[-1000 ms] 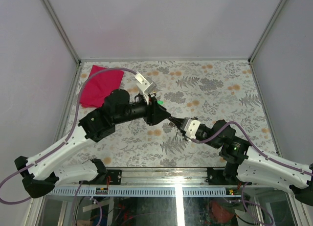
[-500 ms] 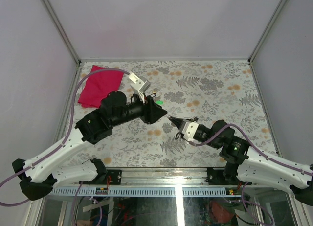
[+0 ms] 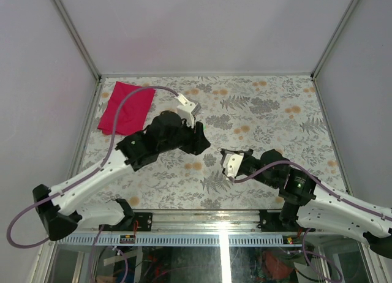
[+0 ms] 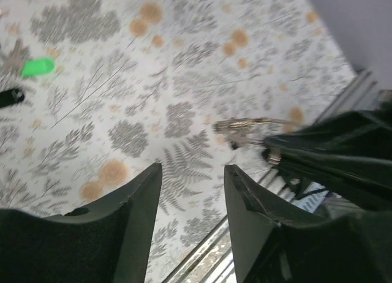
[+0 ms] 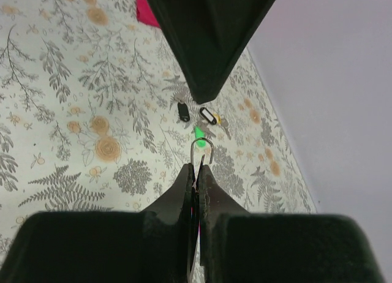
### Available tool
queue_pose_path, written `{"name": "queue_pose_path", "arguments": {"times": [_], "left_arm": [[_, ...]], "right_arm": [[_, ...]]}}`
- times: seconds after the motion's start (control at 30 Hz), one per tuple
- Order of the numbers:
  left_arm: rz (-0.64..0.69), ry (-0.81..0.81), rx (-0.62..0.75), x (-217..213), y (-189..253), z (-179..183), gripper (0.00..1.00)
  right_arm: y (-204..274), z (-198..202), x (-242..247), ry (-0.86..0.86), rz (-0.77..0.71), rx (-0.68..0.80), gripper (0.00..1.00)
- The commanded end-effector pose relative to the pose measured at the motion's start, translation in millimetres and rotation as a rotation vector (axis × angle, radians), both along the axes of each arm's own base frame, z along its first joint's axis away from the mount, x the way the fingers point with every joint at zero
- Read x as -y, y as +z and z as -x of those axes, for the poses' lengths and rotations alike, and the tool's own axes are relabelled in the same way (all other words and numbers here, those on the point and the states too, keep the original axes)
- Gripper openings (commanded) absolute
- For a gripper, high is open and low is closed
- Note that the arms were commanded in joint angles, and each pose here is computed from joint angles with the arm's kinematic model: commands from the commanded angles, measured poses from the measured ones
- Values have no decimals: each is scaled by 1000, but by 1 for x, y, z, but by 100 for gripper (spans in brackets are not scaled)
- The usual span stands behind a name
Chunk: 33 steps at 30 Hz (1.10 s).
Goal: Put the keys on the keyring
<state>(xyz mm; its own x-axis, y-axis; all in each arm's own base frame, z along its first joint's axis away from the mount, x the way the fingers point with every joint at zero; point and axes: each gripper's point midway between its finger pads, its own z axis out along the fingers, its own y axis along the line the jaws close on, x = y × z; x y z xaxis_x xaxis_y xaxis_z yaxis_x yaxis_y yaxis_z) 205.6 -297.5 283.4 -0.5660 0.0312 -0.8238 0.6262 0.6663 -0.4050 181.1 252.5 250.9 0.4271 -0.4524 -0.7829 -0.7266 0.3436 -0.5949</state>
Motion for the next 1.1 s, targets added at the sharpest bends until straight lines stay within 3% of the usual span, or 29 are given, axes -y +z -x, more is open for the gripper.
{"name": "queue_pose_path", "arguments": {"times": [0.0,0.27,0.57,1.07], "left_arm": [[-131,110,-138,-18,-43,-29,48],[-300,202,-249,-31,-104,-88,53],[-367,278,-311,-43,-148,-145,53],[-398,361,-371,-82,-179,-174,53]], "right_arm": [[26,-4,15,-58,-26,23,0],[21,7,22,-54,-31,-63,0],[17,11,22,-49,-45,-100,0],[11,11,23,-51,-20,-113,0]]}}
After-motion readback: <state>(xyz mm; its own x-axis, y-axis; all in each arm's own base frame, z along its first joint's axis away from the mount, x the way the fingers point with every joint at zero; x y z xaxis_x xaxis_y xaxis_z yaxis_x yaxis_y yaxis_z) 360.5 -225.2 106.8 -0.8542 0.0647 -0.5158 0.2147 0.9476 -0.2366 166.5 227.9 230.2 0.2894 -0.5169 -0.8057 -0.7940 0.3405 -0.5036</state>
